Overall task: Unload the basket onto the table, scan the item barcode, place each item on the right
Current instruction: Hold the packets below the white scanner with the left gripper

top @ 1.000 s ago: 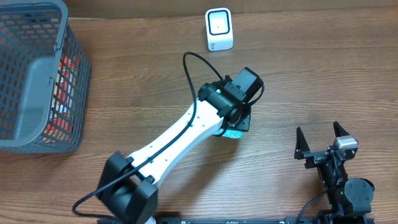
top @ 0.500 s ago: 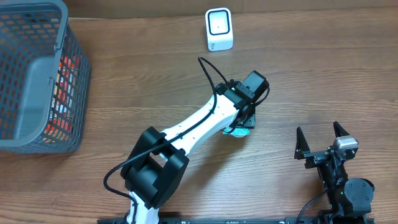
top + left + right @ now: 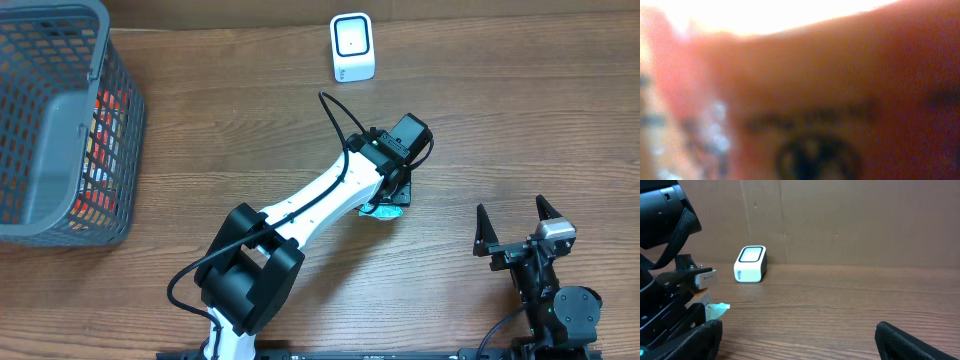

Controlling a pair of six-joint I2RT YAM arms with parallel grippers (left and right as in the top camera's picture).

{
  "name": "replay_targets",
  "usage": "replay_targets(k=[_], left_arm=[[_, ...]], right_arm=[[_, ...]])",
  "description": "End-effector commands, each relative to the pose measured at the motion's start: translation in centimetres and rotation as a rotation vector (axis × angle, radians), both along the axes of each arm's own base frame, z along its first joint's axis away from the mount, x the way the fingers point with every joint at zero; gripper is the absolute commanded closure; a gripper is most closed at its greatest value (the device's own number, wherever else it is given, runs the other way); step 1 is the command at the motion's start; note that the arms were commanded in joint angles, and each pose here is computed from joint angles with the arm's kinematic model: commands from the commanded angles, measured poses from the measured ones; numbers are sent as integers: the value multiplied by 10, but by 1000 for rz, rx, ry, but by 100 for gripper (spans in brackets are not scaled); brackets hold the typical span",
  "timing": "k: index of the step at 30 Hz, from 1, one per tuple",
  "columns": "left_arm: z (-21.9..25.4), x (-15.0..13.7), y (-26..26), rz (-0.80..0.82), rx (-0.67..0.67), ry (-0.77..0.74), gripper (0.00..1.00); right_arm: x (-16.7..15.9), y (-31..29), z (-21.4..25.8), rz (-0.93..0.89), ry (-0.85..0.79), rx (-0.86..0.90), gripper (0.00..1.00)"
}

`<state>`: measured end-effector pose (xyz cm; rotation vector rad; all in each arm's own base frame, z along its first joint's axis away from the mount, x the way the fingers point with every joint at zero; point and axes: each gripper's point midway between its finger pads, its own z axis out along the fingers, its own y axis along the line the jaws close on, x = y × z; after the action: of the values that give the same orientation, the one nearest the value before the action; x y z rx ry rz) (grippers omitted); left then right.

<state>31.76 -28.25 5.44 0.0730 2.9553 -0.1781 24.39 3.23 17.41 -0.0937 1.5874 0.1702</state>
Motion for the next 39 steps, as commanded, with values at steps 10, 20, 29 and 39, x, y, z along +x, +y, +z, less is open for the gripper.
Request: replay_targets(k=[10, 20, 29, 39], left_arm=[[-3, -4, -4, -42, -3, 24, 6], [33, 13, -4, -67, 35, -44, 4], [42, 17, 4, -62, 84, -68, 10], [40, 14, 3, -66, 78, -53, 26]], right_arm=[[0, 0, -2, 2, -1, -1, 0], [0, 0, -2, 2, -1, -1, 0], [0, 0, -2, 2, -1, -1, 0], [0, 0, -2, 2, -1, -1, 0]])
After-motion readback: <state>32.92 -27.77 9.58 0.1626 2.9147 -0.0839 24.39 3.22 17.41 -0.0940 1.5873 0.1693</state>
